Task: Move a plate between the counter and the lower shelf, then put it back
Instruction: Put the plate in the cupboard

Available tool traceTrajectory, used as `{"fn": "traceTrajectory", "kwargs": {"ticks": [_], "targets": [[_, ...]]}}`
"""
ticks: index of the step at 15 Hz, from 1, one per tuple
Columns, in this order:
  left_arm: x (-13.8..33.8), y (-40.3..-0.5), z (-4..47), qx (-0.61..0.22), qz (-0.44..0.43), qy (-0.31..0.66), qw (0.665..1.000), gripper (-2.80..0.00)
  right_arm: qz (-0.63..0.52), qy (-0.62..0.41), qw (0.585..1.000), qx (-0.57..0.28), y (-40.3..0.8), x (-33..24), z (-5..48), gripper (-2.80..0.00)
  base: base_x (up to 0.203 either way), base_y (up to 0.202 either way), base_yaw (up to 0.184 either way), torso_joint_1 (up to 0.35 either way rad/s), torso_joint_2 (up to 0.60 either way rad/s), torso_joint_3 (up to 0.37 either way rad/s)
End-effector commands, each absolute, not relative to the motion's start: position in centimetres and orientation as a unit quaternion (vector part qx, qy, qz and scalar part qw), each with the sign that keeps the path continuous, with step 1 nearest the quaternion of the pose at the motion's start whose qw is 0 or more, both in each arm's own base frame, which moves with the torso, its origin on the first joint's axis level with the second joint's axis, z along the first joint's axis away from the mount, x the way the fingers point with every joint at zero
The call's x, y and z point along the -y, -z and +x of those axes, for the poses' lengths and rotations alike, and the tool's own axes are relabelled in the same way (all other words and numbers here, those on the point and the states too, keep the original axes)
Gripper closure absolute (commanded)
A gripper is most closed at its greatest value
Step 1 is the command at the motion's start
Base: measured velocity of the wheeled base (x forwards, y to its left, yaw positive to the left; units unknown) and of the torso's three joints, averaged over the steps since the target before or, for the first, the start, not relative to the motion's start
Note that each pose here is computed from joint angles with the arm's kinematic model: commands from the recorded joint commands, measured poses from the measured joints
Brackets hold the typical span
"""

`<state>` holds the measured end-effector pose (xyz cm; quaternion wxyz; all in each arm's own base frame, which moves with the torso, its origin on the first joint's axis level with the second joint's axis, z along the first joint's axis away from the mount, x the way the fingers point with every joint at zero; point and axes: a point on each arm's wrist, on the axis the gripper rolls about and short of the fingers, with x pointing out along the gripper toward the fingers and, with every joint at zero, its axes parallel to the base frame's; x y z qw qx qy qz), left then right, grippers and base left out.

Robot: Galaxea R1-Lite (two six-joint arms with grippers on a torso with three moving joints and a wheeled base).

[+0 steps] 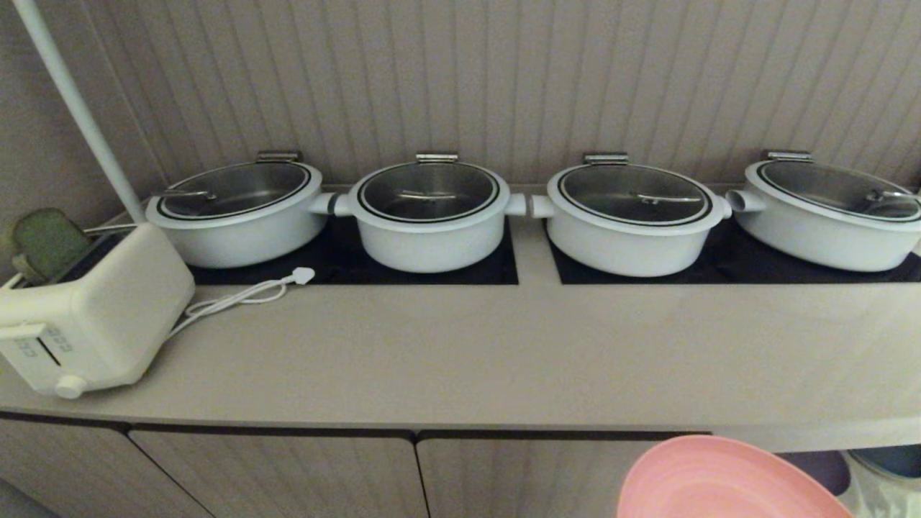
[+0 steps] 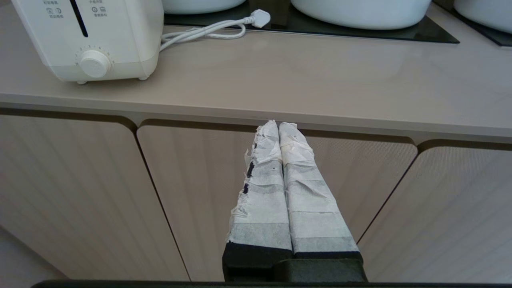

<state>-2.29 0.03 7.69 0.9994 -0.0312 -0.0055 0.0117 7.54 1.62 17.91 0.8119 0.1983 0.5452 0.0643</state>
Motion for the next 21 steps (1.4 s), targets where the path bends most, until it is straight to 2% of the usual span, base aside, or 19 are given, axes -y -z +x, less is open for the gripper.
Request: {"fn": "traceTrajectory", "kwargs": {"ticks": [1,21], "targets": [[-0.03,-7.69,-2.28,0.005,-0.031,-0.012,0.999,0.00,0.199,-0.065,0.812,-0.544,-17.87,-1.67,7.84,0.00,0.000,0.000,0.000,0.000,0.00,0.000],[-0.02,-7.69,-2.28,0.005,-0.031,-0.012,0.999,0.00,0.198,-0.065,0.807,-0.553,-17.81,-1.85,8.68,0.00,0.000,0.000,0.000,0.000,0.00,0.000]]}}
